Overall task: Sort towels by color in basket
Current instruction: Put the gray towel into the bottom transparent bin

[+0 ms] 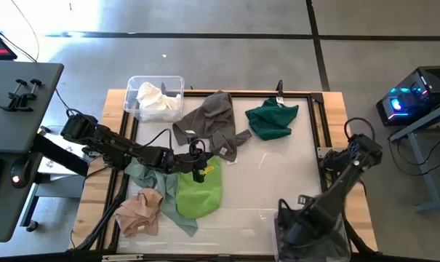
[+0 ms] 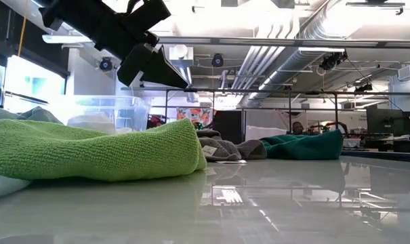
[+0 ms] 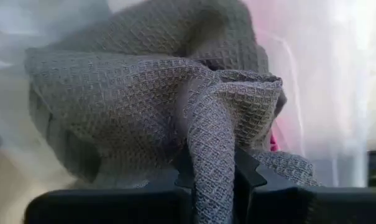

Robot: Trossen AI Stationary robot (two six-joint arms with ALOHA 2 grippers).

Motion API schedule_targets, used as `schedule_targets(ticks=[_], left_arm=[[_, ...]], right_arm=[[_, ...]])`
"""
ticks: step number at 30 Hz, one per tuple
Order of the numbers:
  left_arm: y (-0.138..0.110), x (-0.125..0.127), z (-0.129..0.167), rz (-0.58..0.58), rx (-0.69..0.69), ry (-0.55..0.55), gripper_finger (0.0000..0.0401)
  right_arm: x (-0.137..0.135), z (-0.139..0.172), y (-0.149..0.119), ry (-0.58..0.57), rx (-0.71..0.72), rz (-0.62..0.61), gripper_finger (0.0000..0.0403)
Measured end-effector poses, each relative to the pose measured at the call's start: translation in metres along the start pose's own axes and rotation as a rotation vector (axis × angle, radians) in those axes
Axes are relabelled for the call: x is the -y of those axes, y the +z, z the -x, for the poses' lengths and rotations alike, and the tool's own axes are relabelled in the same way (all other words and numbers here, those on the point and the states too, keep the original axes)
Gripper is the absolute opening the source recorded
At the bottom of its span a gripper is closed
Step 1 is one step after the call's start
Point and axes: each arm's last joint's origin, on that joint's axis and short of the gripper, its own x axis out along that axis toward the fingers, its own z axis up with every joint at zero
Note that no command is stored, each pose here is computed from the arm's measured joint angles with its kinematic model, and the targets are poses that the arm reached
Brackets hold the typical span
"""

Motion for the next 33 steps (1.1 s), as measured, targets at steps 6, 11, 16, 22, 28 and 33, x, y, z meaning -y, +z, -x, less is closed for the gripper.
schedule_targets(ticks=[6, 11, 16, 22, 28, 33], left_arm=[[0.0, 0.0, 0.0, 0.0, 0.0, -0.001, 0.0007], [0.0, 0.0, 0.0, 0.0, 0.0, -0.002, 0.0007], [0.0, 0.0, 0.0, 0.0, 0.0, -0.003, 0.0007], [0.0, 0.0, 0.0, 0.001, 0.001, -0.002, 0.0007], [0.0, 0.0, 0.0, 0.003, 0.002, -0.004, 0.0007], [0.0, 0.0, 0.0, 0.025, 0.001, -0.004, 0.0007]], right_arm=[[0.01, -0.043, 0.008, 0.036, -0.113, 0.026, 0.0033], [0.022, -0.063, 0.007, -0.054, -0.097, -0.086, 0.008], [0.014, -0.047, 0.008, -0.008, -0.073, -0.067, 0.0133], [0.002, 0.014, -0.001, 0.052, 0.097, -0.122, 0.0155], [-0.006, 0.07, -0.031, 0.097, 0.186, -0.264, 0.0152], [-0.005, 0.077, -0.056, 0.077, 0.1, -0.446, 0.0135]])
